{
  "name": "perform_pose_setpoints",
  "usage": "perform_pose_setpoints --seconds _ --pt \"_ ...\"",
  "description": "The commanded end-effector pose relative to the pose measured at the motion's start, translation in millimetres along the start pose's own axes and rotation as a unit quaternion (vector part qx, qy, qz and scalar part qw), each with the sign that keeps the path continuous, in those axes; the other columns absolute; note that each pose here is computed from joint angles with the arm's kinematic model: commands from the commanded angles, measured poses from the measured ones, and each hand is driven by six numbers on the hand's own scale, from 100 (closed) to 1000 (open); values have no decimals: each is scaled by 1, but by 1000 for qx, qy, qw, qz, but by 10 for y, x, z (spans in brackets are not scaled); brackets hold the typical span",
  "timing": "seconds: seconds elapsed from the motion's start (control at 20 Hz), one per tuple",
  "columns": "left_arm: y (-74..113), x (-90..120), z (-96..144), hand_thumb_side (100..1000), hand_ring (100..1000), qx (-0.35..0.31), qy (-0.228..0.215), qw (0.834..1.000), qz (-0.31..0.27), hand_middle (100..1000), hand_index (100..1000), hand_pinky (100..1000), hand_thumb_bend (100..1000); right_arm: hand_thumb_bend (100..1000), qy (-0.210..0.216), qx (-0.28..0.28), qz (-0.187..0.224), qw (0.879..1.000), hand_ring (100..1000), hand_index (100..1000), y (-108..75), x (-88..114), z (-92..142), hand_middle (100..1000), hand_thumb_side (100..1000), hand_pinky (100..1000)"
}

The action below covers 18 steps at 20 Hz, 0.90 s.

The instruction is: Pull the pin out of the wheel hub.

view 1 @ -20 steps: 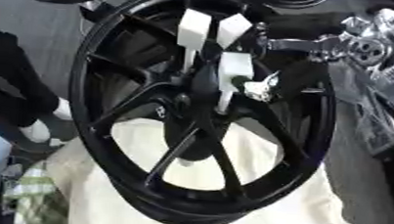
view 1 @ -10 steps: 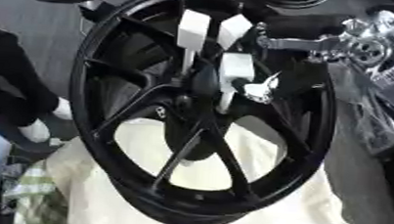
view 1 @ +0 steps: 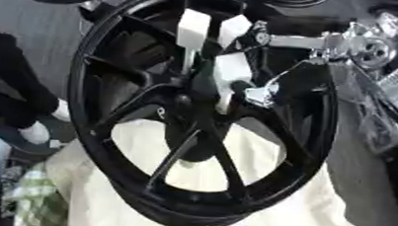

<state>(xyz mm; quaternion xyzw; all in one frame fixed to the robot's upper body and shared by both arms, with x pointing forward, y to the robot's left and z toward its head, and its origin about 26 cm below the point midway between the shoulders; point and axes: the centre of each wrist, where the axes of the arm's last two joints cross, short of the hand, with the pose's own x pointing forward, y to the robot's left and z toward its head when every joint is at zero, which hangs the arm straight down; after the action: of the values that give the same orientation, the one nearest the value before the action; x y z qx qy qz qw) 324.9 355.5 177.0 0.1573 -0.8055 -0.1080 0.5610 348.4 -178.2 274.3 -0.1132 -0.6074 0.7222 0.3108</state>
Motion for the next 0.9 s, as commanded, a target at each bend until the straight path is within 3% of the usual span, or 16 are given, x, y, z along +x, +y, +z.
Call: perform_pose_setpoints --seconds 0.05,0.45,0.7,0.9 --pt "82 68 -23 714 658 7 -10 1000 -12 540 735 733 100 100 1 -26 -6 1000 549 623 -138 57 138 366 449 524" --pt "89 60 -15 711 658 7 -9 1000 -13 540 735 734 100 100 -16 -51 -48 997 514 575 -254 195 327 328 433 475" --pt "103 58 -11 708 657 10 -10 1000 -15 541 735 734 100 100 -34 -67 -68 995 501 575 -330 334 576 313 461 449" --pt "110 51 -2 708 657 13 -9 1000 -14 541 735 735 100 100 -19 -107 -104 989 492 580 -343 226 797 303 495 431"
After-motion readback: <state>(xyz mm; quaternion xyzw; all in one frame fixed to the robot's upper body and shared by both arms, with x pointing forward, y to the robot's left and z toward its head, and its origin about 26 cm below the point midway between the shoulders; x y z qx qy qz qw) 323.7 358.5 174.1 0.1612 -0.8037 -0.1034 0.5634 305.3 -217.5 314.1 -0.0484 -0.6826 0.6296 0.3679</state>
